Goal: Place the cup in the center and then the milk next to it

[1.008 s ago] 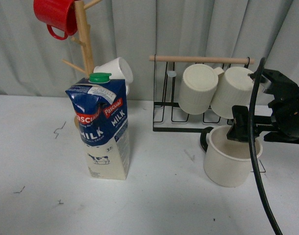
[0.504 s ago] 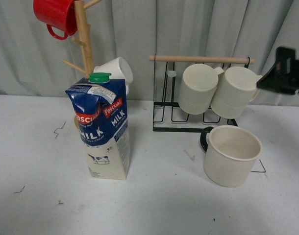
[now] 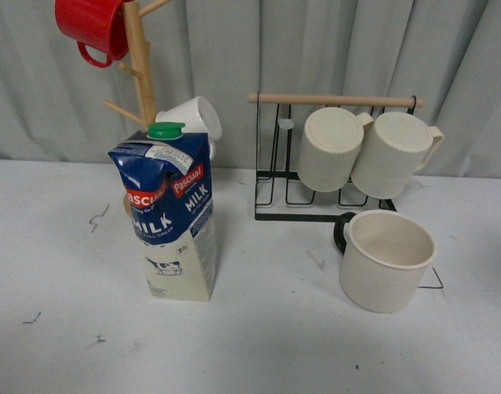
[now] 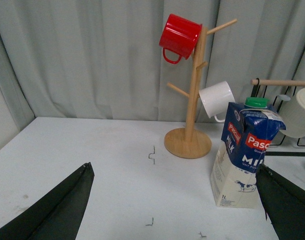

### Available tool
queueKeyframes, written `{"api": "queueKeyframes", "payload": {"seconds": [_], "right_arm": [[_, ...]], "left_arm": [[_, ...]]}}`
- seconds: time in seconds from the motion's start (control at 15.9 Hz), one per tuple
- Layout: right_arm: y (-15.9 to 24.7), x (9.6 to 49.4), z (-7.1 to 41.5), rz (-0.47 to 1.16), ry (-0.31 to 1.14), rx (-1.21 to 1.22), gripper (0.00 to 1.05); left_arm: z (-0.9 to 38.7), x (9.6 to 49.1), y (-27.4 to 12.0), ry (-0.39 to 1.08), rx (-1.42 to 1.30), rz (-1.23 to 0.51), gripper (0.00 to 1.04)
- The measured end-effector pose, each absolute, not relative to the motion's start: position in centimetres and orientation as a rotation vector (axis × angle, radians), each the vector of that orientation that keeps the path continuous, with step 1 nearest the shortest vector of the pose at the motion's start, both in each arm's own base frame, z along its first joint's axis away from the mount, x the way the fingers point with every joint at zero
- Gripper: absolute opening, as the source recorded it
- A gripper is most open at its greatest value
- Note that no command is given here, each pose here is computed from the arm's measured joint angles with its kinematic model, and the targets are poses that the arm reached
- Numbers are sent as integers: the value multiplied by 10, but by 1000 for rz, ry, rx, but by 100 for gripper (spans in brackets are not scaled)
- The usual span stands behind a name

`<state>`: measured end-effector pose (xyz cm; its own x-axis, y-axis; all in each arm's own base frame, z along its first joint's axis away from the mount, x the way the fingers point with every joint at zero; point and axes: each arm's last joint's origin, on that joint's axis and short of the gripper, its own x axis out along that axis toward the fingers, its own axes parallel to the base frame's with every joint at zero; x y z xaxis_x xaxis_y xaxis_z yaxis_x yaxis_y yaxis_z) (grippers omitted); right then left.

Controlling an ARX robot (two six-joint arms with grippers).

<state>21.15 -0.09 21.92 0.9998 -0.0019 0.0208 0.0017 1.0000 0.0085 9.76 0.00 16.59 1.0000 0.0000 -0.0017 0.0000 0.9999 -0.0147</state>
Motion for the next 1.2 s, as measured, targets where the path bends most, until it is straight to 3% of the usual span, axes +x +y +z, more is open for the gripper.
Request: {"api": "queueKeyframes", "payload": {"seconds": [0.13,0.19,0.44,1.2], "right_arm": [[-1,201,205,-2,13,7,20],[-1,179,196,-2,-5,3,2],[-1,140,175,-2,10,3,2],[-1,127,170,-3,-15,2,2]], "left_arm": [[166,98,0,2,-15,0,98],[166,98,0,2,-15,0,98],[166,98,0,2,-15,0,98],[166,98,0,2,-15,0,98]]}}
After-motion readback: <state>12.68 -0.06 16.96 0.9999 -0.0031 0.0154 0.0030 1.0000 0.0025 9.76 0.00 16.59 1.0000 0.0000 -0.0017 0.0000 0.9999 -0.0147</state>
